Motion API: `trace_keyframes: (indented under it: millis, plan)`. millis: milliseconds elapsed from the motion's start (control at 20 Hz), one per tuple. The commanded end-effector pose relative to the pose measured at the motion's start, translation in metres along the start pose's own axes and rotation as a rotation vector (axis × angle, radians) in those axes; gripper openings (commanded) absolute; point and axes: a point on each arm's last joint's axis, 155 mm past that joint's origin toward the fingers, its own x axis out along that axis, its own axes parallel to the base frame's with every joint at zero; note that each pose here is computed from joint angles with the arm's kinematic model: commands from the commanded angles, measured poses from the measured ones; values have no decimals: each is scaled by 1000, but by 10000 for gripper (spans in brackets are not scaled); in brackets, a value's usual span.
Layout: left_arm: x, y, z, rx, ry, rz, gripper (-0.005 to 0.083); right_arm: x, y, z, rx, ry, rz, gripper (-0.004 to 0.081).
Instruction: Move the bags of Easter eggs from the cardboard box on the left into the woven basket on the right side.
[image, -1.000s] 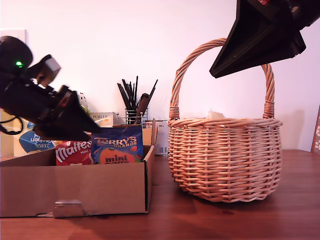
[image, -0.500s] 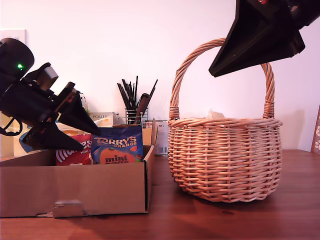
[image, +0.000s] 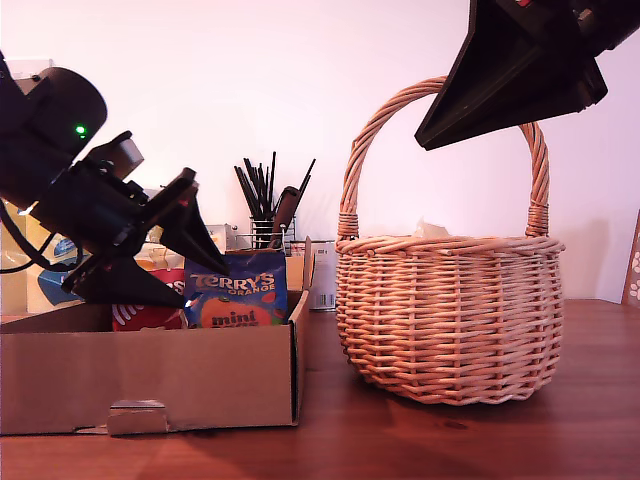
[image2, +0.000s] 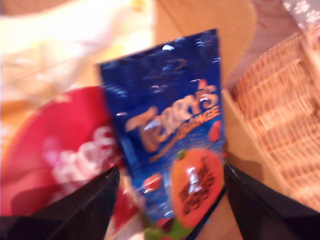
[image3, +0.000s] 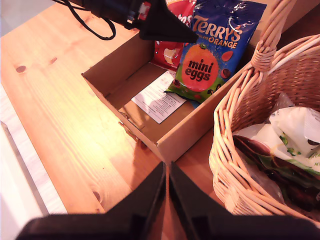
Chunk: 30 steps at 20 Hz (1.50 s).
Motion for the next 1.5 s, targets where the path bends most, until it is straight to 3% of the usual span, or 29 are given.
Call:
trace_keyframes:
  millis: [0, 550, 900, 1250, 1450]
  plan:
    - [4, 4, -9, -29, 15, 8, 607, -1, 2, 6, -9, -14, 5, -12]
    - [11, -19, -20, -12, 49, -39, 586, -1, 2, 9, -19, -28, 7, -12]
    - [9, -34, -35, 54, 112, -128, 302, -1, 2, 10, -20, -29, 6, -12]
    - [12, -39, -48, 347, 137, -140, 302, -1, 2, 9, -19, -29, 6, -12]
    - [21, -46, -48, 475, 114, -86, 302, -1, 2, 9, -17, -28, 6, -12]
